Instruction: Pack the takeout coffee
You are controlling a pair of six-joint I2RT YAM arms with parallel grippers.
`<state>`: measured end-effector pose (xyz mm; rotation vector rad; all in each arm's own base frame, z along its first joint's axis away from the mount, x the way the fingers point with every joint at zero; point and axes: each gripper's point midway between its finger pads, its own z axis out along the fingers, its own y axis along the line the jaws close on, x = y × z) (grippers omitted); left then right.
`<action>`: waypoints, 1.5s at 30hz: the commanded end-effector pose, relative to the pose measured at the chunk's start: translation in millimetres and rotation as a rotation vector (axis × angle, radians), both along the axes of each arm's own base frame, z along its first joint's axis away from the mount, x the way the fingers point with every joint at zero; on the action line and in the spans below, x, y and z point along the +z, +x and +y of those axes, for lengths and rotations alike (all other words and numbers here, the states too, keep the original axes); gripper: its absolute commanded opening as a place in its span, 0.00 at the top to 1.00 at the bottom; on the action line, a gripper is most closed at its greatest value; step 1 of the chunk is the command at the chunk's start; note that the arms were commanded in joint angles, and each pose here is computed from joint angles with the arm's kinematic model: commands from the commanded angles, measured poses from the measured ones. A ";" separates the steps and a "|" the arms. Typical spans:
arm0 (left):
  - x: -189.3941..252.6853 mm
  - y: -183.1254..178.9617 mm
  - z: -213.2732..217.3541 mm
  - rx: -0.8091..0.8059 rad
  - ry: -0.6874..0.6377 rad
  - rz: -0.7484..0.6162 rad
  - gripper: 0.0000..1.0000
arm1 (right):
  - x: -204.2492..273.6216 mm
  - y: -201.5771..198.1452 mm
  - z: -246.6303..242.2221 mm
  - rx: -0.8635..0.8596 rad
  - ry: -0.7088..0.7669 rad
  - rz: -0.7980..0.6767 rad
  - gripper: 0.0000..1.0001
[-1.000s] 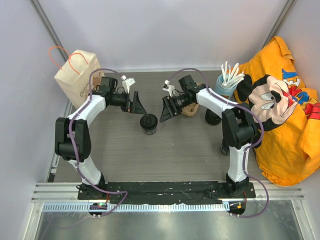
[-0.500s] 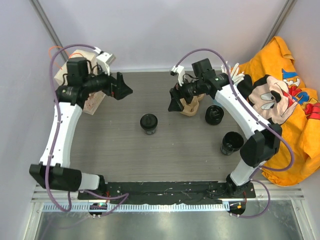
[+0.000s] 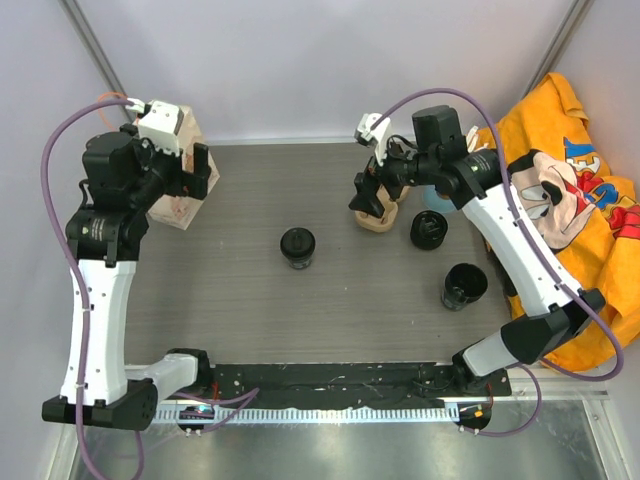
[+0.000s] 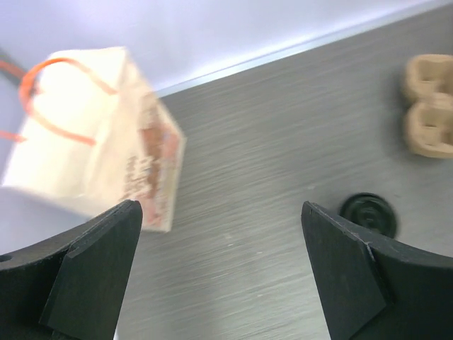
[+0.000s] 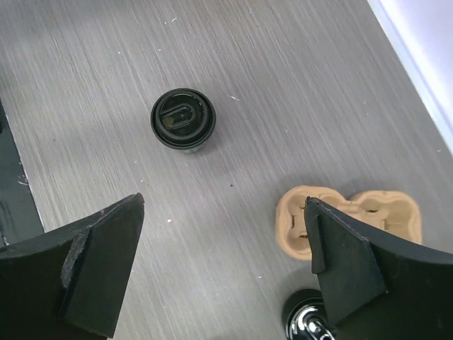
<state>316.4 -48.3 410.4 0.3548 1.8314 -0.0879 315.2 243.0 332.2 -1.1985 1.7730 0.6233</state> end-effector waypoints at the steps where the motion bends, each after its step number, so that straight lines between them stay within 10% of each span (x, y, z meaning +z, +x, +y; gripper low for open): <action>1: 7.9 2.9 44.6 0.194 0.141 -0.039 0.00 | 16.2 -10.2 -3.1 0.029 -0.060 -0.106 0.00; 8: 7.9 27.6 79.9 0.321 0.253 -0.050 0.00 | 5.2 -20.1 -1.0 0.056 -0.092 -0.121 0.00; 45: -54.8 196.6 142.0 0.348 -0.084 -0.028 0.16 | -14.9 -15.0 -0.3 0.066 -0.134 -0.101 0.00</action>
